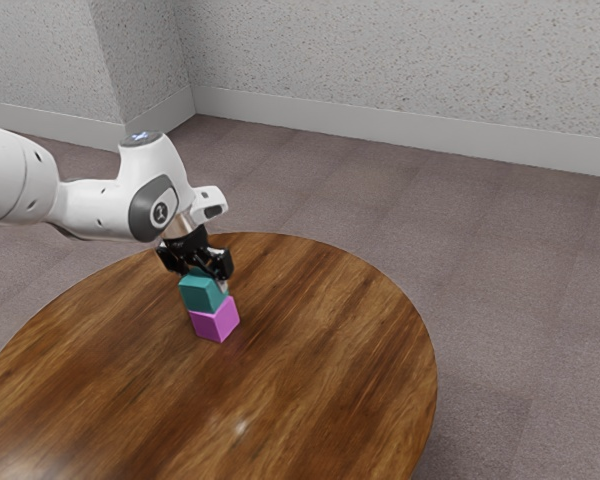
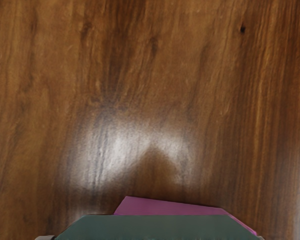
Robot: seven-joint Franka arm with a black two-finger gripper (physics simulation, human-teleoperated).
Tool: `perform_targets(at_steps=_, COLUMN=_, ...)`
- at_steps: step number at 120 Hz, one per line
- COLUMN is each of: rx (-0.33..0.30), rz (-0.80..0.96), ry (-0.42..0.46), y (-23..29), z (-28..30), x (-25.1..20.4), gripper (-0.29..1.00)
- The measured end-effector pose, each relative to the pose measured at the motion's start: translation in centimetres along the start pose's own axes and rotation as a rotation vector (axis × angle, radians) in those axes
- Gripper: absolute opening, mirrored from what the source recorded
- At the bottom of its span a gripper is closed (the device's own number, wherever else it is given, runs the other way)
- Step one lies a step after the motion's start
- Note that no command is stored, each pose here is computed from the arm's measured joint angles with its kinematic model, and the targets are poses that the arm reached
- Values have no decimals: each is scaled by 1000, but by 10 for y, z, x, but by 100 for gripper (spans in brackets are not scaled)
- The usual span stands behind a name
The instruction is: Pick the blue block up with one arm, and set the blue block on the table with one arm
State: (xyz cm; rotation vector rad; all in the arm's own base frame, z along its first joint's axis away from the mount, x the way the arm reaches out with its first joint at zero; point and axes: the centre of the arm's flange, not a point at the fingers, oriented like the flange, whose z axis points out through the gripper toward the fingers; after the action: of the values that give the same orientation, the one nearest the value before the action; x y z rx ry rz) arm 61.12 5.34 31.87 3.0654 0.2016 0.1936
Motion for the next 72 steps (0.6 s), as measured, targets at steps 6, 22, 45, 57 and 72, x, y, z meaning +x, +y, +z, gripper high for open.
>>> perform_targets(at_steps=6, rx=1, rz=3, ry=0, y=0, z=0, x=0, gripper=44)
perform_targets(at_steps=22, rx=9, rz=19, ry=26, y=2, z=-17, x=3, gripper=39)
perform_targets(at_steps=45, rx=35, rz=-5, ry=68, y=-21, z=-45, x=6, gripper=36)
perform_targets(at_steps=57, rx=55, rz=-60, ry=65, y=-56, z=-45, x=5, gripper=37)
perform_targets(at_steps=72, rx=74, rz=-106, ry=32, y=-88, z=-26, x=2, gripper=39)
